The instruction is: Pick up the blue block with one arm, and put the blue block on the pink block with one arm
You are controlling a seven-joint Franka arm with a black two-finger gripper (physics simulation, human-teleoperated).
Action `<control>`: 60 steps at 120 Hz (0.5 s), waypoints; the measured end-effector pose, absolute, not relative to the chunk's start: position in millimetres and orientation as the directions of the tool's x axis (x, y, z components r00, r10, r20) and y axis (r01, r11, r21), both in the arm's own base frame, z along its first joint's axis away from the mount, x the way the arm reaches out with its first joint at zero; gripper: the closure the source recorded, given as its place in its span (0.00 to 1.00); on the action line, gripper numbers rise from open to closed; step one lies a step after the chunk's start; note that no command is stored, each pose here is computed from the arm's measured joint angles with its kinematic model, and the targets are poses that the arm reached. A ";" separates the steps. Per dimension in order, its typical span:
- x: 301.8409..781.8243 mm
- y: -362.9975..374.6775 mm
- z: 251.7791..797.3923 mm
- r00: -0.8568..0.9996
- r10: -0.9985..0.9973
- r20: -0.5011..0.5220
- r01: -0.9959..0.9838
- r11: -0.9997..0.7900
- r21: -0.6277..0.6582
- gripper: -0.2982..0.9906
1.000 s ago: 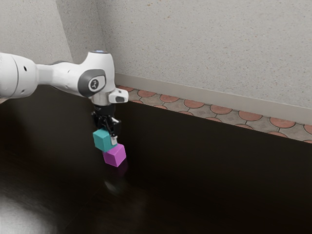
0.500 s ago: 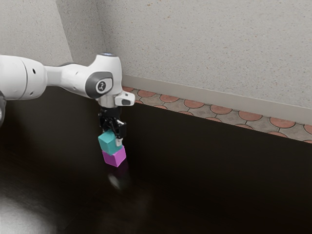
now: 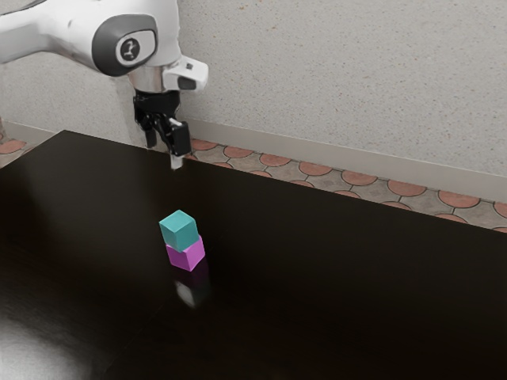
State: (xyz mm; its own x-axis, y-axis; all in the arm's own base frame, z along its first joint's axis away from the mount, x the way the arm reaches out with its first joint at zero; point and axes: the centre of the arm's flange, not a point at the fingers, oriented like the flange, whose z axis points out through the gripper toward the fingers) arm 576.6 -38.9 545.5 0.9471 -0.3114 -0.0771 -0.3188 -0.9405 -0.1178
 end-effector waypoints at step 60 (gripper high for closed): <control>486.9 -51.0 737.3 0.838 -0.538 -0.089 -0.546 -0.823 -0.160 0.23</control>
State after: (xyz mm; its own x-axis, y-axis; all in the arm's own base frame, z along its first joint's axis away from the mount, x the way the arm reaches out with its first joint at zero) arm 486.9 -51.0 737.3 0.8380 -0.5383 -0.0894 -0.5455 -0.8228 -0.1596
